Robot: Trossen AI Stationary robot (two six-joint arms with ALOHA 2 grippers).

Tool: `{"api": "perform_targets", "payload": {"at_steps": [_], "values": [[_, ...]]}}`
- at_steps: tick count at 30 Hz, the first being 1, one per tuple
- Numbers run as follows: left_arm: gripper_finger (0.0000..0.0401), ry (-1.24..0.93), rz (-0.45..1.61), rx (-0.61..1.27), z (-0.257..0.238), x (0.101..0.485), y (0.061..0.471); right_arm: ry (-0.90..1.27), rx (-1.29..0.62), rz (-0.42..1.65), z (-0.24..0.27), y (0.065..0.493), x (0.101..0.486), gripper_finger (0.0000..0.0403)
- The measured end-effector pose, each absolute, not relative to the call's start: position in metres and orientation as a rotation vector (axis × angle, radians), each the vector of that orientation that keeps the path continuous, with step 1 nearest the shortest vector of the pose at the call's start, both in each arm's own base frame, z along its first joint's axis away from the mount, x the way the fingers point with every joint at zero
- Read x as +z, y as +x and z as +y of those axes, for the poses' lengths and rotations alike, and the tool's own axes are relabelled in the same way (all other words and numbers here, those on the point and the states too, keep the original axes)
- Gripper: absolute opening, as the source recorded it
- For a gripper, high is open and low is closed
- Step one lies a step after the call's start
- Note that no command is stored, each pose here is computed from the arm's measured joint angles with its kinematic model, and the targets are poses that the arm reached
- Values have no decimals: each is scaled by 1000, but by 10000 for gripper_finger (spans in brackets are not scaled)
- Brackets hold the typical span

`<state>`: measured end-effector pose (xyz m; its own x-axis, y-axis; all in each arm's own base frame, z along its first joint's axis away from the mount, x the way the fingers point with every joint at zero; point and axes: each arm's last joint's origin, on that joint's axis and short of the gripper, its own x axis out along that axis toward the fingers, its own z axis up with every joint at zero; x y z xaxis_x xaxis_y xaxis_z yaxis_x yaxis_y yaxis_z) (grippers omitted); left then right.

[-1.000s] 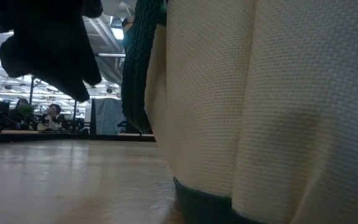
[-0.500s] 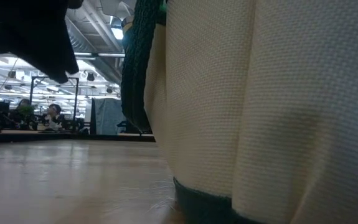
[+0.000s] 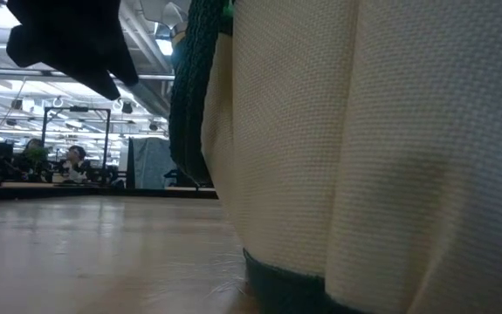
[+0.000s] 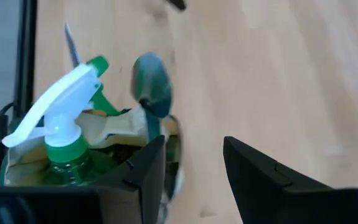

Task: Pick & Place Garden tools in Gardening bag
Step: Return to Home Position

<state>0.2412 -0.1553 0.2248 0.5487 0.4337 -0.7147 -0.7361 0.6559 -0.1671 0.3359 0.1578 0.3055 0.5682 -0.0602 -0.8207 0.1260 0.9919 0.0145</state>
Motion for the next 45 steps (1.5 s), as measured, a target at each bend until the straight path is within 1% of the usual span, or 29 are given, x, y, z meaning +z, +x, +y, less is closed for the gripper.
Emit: {"api": "perform_targets", "payload": {"at_steps": [3,8,14,19,24,27,29,33,36,40,45], "values": [[192,-484,689,735,-152,225,243,44,-151,923,155,327,317,165],[192,-481,686,764,-143,225,249,-22,-194,928,146,313,328,165],[192,-488,665,818,-125,225,259,-47,-199,927,136,296,323,165],[192,-530,631,841,-114,227,269,13,-187,862,116,269,315,165],[192,-564,638,833,-104,229,275,117,-90,792,94,238,308,165],[192,-580,622,812,-99,240,272,173,-33,752,86,226,301,165],[192,-598,607,739,-97,253,272,202,-14,749,82,219,293,165],[191,-650,612,533,-89,277,273,226,12,749,79,210,283,165],[191,-703,592,402,-84,291,275,236,46,771,80,209,278,165],[191,-778,570,252,-78,299,285,236,53,759,81,210,279,165],[191,-819,457,53,-76,314,299,265,11,673,80,207,289,165]]}}
